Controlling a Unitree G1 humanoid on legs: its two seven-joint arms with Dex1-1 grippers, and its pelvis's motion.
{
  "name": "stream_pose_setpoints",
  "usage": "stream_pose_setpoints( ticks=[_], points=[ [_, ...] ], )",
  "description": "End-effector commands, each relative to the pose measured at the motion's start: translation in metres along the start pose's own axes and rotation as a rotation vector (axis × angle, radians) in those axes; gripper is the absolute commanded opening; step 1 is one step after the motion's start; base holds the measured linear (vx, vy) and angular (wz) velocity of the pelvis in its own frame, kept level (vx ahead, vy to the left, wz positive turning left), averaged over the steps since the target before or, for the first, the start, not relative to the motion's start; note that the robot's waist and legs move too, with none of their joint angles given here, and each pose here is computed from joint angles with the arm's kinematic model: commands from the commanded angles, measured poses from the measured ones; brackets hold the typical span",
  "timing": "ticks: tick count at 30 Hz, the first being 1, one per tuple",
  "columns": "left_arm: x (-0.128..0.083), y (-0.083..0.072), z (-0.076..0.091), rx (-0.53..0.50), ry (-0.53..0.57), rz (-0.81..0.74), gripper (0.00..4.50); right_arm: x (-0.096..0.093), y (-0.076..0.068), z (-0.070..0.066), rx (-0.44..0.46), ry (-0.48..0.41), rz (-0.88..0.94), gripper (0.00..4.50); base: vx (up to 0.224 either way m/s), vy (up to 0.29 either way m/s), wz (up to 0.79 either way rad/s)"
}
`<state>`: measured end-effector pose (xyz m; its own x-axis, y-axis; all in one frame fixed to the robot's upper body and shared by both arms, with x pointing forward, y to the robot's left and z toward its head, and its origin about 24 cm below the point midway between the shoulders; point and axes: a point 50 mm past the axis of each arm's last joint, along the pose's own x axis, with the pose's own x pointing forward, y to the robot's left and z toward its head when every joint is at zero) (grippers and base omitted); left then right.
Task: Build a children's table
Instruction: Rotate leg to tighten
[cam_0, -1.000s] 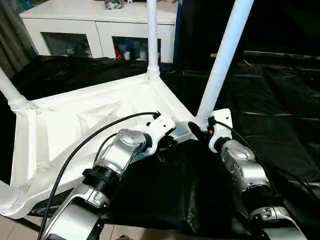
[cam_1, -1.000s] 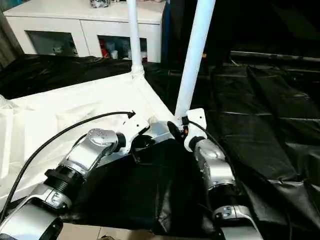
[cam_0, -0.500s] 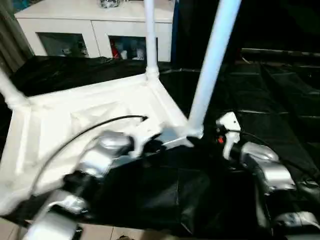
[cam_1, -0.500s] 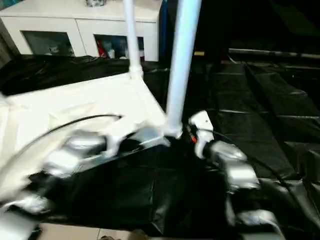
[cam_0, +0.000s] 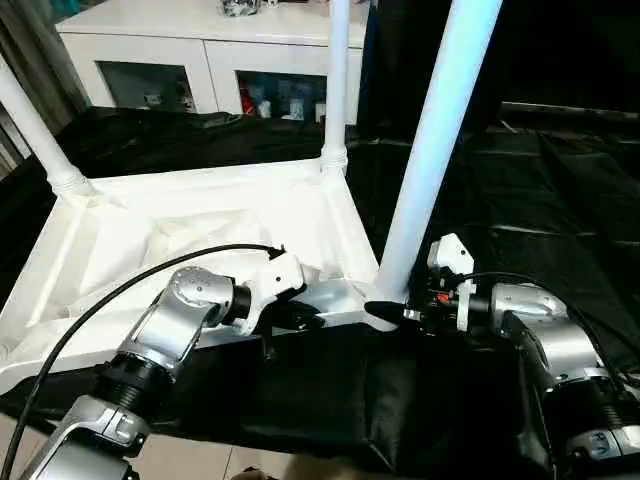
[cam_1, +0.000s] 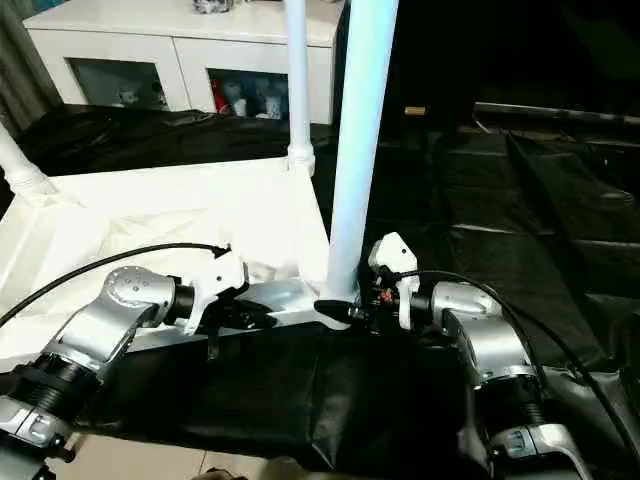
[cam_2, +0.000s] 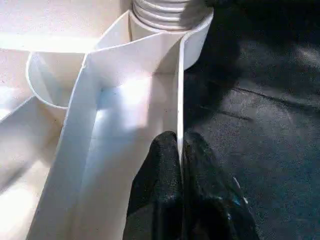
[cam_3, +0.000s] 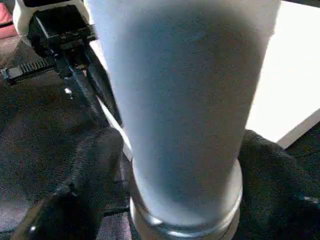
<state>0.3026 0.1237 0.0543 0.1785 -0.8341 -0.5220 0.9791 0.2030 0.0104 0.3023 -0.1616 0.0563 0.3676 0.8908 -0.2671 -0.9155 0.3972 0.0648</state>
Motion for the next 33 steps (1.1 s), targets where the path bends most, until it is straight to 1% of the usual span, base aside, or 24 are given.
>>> stream_pose_setpoints(
  ticks=[1, 3, 5, 8, 12, 14, 16, 17, 19, 20, 21, 22, 23, 25, 26, 27, 29, 31, 33],
  points=[
    [0.004, -0.004, 0.02, 0.046, -0.119, -0.033, 0.0, 0.009, 0.005, 0.005, -0.015, -0.009, 0.072, 3.23, 0.0, 0.0, 0.0],
    [0.003, -0.004, 0.02, 0.044, -0.119, -0.035, 0.0, 0.009, 0.006, 0.004, -0.012, -0.007, 0.077, 3.11, 0.0, 0.0, 0.0],
    [0.003, -0.004, 0.02, 0.042, -0.12, -0.036, 0.0, 0.008, 0.006, 0.002, -0.007, -0.004, 0.081, 2.88, 0.0, 0.0, 0.0],
    [0.004, -0.003, 0.02, 0.034, -0.13, -0.028, 0.0, 0.008, 0.006, -0.001, 0.01, -0.004, 0.063, 2.75, 0.0, 0.0, 0.0],
    [0.009, 0.007, 0.025, -0.007, -0.164, 0.066, 0.0, 0.017, -0.002, -0.01, 0.066, -0.013, -0.115, 2.7, 0.0, 0.0, 0.0],
    [0.014, 0.014, 0.027, -0.027, -0.169, 0.145, 0.0, 0.024, -0.006, -0.017, 0.105, -0.011, -0.238, 2.67, 0.0, 0.0, 0.0],
    [0.016, 0.016, 0.028, -0.03, -0.169, 0.164, 0.0, 0.025, -0.007, -0.018, 0.113, -0.012, -0.268, 2.67, 0.0, 0.0, 0.0],
    [0.024, 0.022, 0.033, -0.055, -0.173, 0.241, 0.0, 0.036, -0.01, -0.023, 0.182, -0.027, -0.414, 2.67, 0.0, 0.0, 0.0],
    [0.033, 0.027, 0.038, -0.081, -0.18, 0.306, 0.0, 0.046, -0.01, -0.026, 0.239, -0.031, -0.518, 2.67, 0.0, 0.0, 0.0],
    [0.04, 0.031, 0.045, -0.103, -0.193, 0.359, 0.0, 0.056, -0.007, -0.027, 0.282, -0.038, -0.56, 2.67, 0.0, 0.0, 0.0],
    [0.04, 0.031, 0.045, -0.103, -0.193, 0.359, 0.0, 0.056, -0.007, -0.027, 0.282, -0.038, -0.56, 2.67, 0.0, 0.0, 0.0],
    [0.045, 0.032, 0.048, -0.115, -0.201, 0.385, 0.0, 0.063, -0.005, -0.026, 0.298, -0.046, -0.571, 2.67, 0.0, 0.0, 0.0],
    [0.046, 0.033, 0.05, -0.119, -0.204, 0.389, 0.0, 0.066, -0.004, -0.025, 0.302, -0.053, -0.57, 2.67, 0.0, 0.0, 0.0],
    [0.051, 0.034, 0.053, -0.126, -0.207, 0.404, 0.0, 0.076, 0.001, -0.02, 0.283, -0.07, -0.545, 2.67, 0.0, 0.0, 0.0],
    [0.052, 0.034, 0.054, -0.125, -0.205, 0.402, 0.0, 0.08, 0.002, -0.015, 0.253, -0.091, -0.521, 2.67, 0.0, 0.0, 0.0],
    [0.052, 0.034, 0.053, -0.125, -0.2, 0.398, 0.0, 0.081, 0.002, -0.01, 0.243, -0.118, -0.499, 3.01, 0.0, 0.0, 0.0],
    [0.052, 0.035, 0.051, -0.124, -0.193, 0.399, 0.0, 0.081, 0.001, -0.007, 0.258, -0.143, -0.502, 3.39, 0.0, 0.0, 0.0],
    [0.052, 0.036, 0.049, -0.126, -0.19, 0.404, 0.0, 0.08, 0.0, -0.005, 0.259, -0.152, -0.496, 3.41, 0.0, 0.0, 0.0],
    [0.049, 0.035, 0.046, -0.122, -0.181, 0.396, 0.0, 0.076, -0.002, -0.001, 0.212, -0.156, -0.48, 3.64, 0.0, 0.0, 0.0]
  ],
)
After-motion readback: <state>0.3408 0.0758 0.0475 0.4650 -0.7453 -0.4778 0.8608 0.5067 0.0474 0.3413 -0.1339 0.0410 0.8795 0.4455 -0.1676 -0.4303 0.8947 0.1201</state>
